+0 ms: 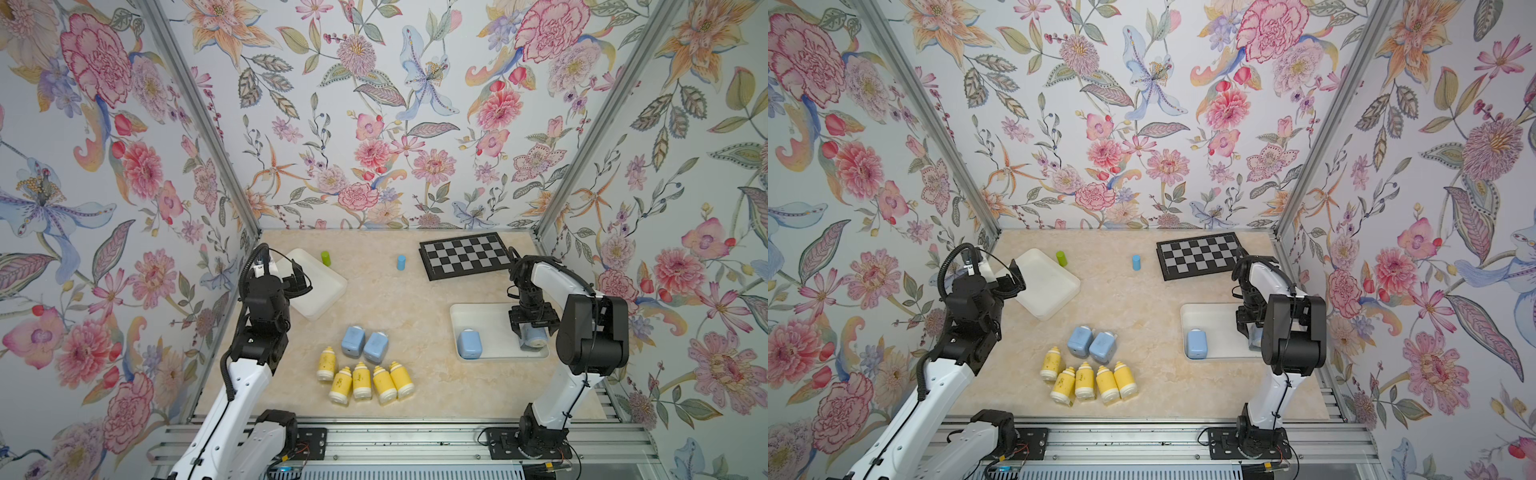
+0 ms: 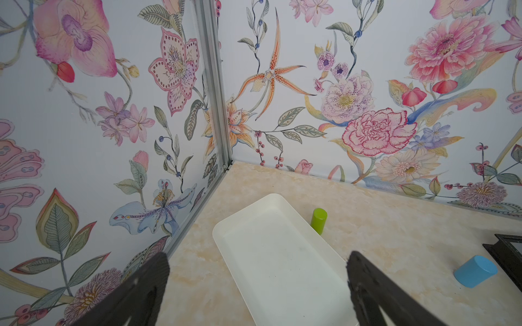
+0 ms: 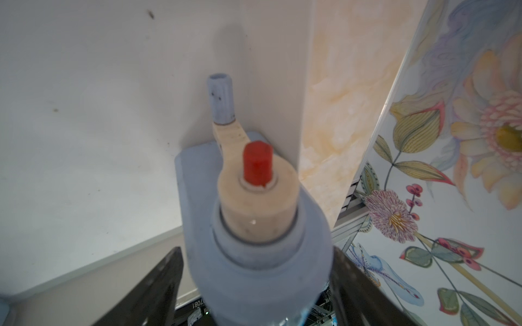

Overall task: Place the pencil sharpeners by color into the storage box
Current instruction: Place the pencil sharpener in the storage box.

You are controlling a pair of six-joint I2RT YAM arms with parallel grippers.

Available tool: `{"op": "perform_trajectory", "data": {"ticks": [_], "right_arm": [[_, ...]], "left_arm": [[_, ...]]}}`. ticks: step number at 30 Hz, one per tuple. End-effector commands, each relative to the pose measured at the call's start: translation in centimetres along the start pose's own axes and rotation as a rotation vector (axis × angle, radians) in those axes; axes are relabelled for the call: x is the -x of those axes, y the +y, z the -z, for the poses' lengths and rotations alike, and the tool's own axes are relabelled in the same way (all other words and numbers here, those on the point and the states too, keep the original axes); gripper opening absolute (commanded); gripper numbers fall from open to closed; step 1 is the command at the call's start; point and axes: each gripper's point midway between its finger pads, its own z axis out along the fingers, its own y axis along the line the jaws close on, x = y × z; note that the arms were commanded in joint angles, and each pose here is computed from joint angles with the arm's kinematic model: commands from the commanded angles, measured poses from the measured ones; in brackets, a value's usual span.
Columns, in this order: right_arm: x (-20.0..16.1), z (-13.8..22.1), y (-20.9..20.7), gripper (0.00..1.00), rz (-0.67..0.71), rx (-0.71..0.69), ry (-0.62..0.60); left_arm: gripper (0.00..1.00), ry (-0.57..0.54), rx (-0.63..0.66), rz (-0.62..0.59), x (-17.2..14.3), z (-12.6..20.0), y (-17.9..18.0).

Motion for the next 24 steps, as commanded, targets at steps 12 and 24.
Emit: {"op": "perform_trajectory", "data": {"ticks": [12,24], "right_arm": [[-2.0,9.7,3.0,0.3,0.002,0.047,-0.244],[-0.5,11.5,12.0,0.43,0.072,0.248,-0.319]], "left_arm": [[0.99,-0.023,0.008,-0.004,0.3,0.5,0.2],[0.99,-0.028,0.018,-0.007,0.3,0.6,0.4]]}}
